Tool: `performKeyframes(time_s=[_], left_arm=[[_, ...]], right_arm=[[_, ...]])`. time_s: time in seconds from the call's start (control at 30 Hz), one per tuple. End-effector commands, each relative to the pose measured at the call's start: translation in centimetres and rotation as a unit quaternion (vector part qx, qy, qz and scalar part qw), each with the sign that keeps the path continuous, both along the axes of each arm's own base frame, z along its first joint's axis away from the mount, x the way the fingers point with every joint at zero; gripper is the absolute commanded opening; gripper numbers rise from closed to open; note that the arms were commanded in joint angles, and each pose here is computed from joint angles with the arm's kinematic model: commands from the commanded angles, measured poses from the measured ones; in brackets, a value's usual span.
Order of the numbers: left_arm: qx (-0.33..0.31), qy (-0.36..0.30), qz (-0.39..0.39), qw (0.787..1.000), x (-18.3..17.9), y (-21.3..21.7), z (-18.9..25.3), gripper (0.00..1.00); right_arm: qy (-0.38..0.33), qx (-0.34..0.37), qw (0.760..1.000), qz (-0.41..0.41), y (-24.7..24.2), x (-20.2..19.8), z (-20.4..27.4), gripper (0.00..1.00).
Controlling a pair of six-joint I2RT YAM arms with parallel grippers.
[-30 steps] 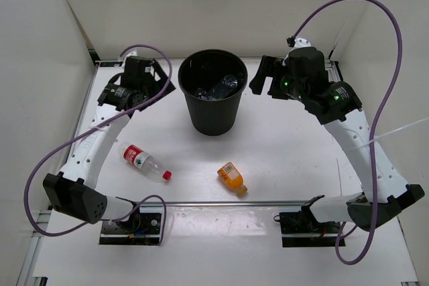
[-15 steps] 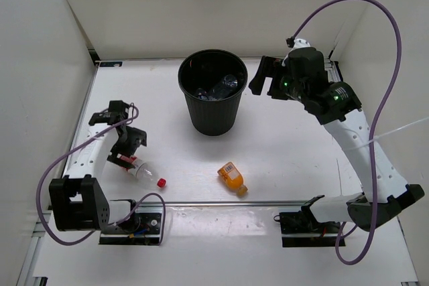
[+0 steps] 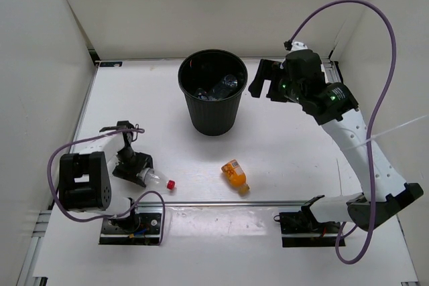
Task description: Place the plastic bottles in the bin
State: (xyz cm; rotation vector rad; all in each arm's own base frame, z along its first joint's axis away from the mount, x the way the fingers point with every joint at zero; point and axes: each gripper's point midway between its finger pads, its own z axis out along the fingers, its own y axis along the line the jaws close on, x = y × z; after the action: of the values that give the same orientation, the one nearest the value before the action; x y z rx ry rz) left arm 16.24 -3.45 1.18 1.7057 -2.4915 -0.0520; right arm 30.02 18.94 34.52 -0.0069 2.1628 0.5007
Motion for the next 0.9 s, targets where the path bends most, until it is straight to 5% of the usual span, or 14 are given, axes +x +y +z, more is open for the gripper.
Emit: performKeyframes(time_s=[0.0,0.03,0.1,0.23,0.27,0.4,0.5,0.63,0.73,0.77,0.87], left_arm=[[-0.012,-0.049,-0.015,0.999,2.5,-0.2,1.0,0.67],[-0.010,-0.069,-0.015,0.997,3.7,-0.1,2.1,0.41],[0.027,-0.167,-0.022,0.985,9.0,0.9,7.4,0.34],[0.113,-0.341,-0.070,0.931,17.3,0.4,21.3,0.36],[0.138,-0.408,-0.070,0.900,19.9,0.3,26.8,0.39],[0.145,-0.563,-0.151,0.800,24.9,-4.6,36.6,0.47],[0.126,-0.599,-0.234,0.755,27.6,-10.2,38.1,0.54],[0.111,-0.585,-0.328,0.733,29.8,-17.3,35.6,0.57],[0.146,-0.590,-0.349,0.714,29.7,-20.2,36.4,0.81],[0.158,-0.592,-0.350,0.708,29.5,-20.4,36.8,1.00],[0.196,-0.606,-0.341,0.691,27.8,-20.1,39.4,1.00]], right_arm=[[-0.009,0.001,1.000,-0.003,-0.3,-0.1,0.3,1.00],[-0.009,0.001,1.000,-0.003,-0.3,-0.1,0.3,1.00],[-0.004,0.002,1.000,-0.006,-0.4,-0.2,0.1,1.00],[0.014,0.004,1.000,-0.015,-0.8,-0.2,-0.9,1.00],[0.026,0.001,1.000,-0.017,-0.9,-0.4,-1.7,1.00],[0.054,0.000,0.998,-0.037,-1.7,-0.1,-3.8,1.00],[0.077,0.013,0.996,-0.044,-2.1,-0.1,-4.8,1.00],[0.094,0.012,0.994,-0.047,-2.4,0.1,-5.9,1.00],[0.092,0.007,0.996,-0.019,-2.3,-0.3,-6.7,0.97],[0.085,0.011,0.996,-0.019,-2.3,-0.4,-6.5,0.99],[0.084,0.003,0.996,0.002,-2.5,-1.4,-8.1,1.00]])
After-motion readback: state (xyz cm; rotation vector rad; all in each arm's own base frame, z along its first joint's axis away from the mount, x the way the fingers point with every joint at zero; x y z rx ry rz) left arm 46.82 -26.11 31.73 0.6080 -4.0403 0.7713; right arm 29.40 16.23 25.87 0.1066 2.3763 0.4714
